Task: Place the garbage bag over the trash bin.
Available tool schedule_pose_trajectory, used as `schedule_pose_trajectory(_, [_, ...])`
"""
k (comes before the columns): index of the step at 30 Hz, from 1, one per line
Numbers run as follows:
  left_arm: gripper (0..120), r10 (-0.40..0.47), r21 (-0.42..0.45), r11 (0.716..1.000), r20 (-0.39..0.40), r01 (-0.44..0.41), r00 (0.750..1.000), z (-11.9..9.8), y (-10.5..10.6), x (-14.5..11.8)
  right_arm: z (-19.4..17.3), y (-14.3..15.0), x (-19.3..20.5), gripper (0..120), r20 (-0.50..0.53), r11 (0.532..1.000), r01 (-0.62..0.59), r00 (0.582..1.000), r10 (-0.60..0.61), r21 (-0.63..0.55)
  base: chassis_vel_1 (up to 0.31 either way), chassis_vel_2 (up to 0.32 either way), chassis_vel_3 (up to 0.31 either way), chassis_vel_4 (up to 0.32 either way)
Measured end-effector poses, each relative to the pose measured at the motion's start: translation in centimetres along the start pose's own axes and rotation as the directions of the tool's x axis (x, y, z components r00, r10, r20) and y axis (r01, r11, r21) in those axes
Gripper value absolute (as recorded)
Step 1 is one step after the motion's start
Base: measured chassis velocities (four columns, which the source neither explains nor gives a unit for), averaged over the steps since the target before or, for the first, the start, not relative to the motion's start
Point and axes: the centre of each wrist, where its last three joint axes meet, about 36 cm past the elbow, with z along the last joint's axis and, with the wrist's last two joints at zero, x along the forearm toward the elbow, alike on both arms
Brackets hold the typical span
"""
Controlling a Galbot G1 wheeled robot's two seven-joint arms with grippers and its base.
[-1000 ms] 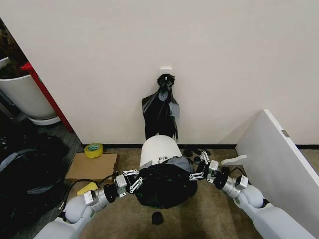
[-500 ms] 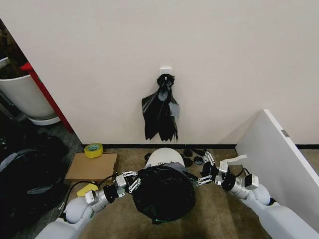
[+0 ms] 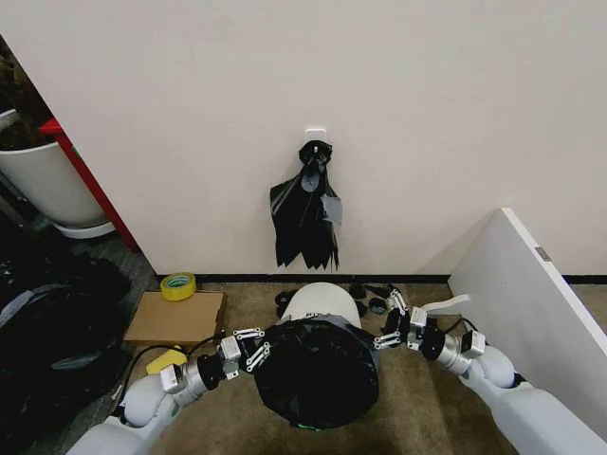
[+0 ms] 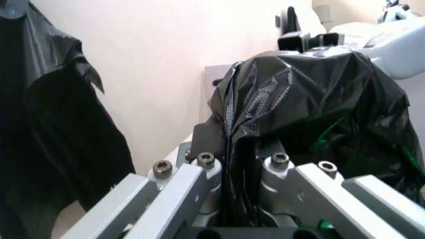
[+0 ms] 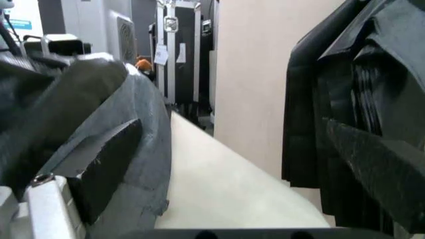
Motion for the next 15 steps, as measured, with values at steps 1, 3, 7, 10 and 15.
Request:
schedule_pose_trajectory(1, [5,0.003,0.001,1.0,0.002,-0.003,1.0,0.0,0.0,0.0,0.1,-0.1,0.0,100,-0.005,1.0,0.004,1.0,-0.004,0.001,0.0,0.0,0.0,0.0])
schedule_pose_trajectory(3, [5,0.012,0.004,1.0,0.008,-0.012,1.0,-0.1,0.0,-0.1,0.5,-0.3,0.0,100,-0.015,1.0,0.009,1.0,-0.009,0.002,0.0,0.0,0.0,0.0])
schedule_pose_trajectory(7, [5,0.028,0.008,1.0,0.017,-0.028,0.999,-0.3,0.0,-0.2,1.3,-0.5,-0.2,100,-0.021,1.0,0.008,1.0,-0.008,0.005,0.0,0.0,0.0,0.0])
schedule_pose_trajectory(10, [5,0.043,0.017,0.999,0.026,-0.043,0.999,-0.5,0.0,-0.4,1.9,-0.7,-0.7,100,-0.019,1.0,0.001,1.0,-0.001,0.009,0.0,0.0,0.0,0.0])
schedule_pose_trajectory(15, [5,0.056,0.038,0.998,0.044,-0.058,0.997,-0.8,-0.1,-0.7,2.7,-0.8,-1.3,100,-0.01,1.0,-0.022,1.0,0.022,0.015,0.0,0.0,0.0,0.0])
